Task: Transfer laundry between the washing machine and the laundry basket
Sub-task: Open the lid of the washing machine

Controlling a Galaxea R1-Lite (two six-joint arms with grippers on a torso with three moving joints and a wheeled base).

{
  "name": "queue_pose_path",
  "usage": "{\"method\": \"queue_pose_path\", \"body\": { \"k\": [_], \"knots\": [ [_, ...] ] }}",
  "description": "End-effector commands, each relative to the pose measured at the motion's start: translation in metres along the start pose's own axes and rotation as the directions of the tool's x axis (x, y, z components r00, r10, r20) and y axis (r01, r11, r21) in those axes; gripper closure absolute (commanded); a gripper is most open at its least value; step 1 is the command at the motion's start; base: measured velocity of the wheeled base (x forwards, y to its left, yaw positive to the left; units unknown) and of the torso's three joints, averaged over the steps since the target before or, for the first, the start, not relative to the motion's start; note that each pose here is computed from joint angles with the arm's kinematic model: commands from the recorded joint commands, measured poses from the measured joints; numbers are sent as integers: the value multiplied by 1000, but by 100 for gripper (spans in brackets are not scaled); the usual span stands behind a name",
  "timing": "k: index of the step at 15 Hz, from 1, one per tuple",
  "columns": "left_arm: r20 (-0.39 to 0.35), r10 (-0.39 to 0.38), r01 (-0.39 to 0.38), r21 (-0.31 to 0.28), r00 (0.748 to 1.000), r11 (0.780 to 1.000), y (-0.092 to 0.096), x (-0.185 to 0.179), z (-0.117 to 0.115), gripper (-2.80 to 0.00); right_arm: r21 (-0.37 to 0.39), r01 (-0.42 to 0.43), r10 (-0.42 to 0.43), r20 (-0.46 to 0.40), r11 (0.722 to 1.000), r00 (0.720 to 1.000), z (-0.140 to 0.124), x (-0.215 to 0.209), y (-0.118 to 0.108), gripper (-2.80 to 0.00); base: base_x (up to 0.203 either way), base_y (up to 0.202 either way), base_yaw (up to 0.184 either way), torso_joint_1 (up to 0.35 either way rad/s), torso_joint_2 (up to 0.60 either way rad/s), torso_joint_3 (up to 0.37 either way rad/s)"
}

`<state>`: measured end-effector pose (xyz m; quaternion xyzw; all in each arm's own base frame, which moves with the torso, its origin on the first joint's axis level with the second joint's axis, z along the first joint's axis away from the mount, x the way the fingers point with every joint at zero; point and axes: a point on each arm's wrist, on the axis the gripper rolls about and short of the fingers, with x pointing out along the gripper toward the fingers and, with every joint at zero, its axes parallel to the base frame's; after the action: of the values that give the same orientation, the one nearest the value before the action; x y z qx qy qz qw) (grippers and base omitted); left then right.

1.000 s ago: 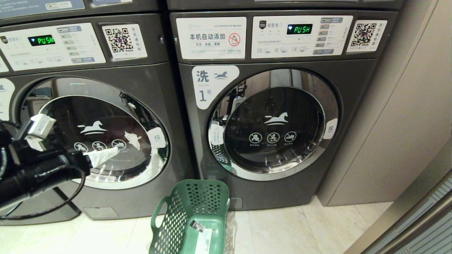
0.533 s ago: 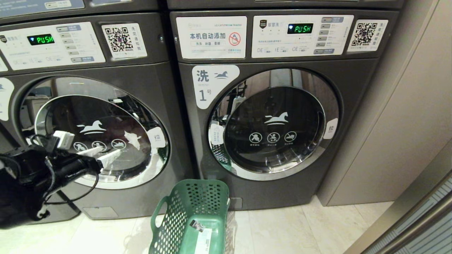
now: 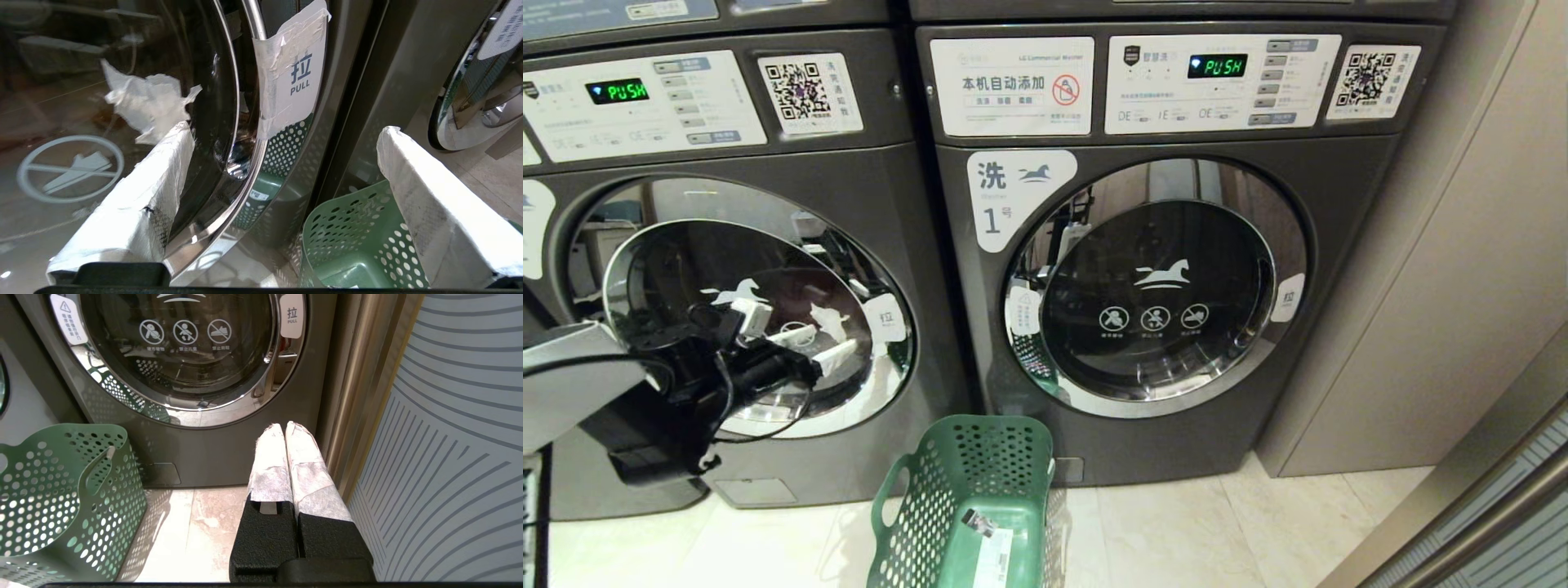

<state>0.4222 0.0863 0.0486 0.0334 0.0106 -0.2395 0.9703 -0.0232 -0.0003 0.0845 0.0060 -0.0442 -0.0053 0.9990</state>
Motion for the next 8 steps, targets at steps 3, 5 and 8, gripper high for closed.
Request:
{"method": "queue_pose_path", "body": {
  "k": [3, 5, 8],
  "knots": [
    [7, 15, -15, 8, 1000, 1000, -3, 26, -1, -280, 0, 0, 0, -32, 1000, 1000, -9, 2, 0, 0, 0, 0, 0, 0, 0, 0],
    [-4, 1, -1, 0, 1000, 1000, -7, 33, -2, -280, 0, 0, 0, -32, 1000, 1000, -9, 2, 0, 0, 0, 0, 0, 0, 0, 0],
    [3, -13, 13, 8, 1000, 1000, -12, 49, -5, -280, 0, 0, 0, -32, 1000, 1000, -9, 2, 0, 0, 0, 0, 0, 0, 0, 0]
  ]
}}
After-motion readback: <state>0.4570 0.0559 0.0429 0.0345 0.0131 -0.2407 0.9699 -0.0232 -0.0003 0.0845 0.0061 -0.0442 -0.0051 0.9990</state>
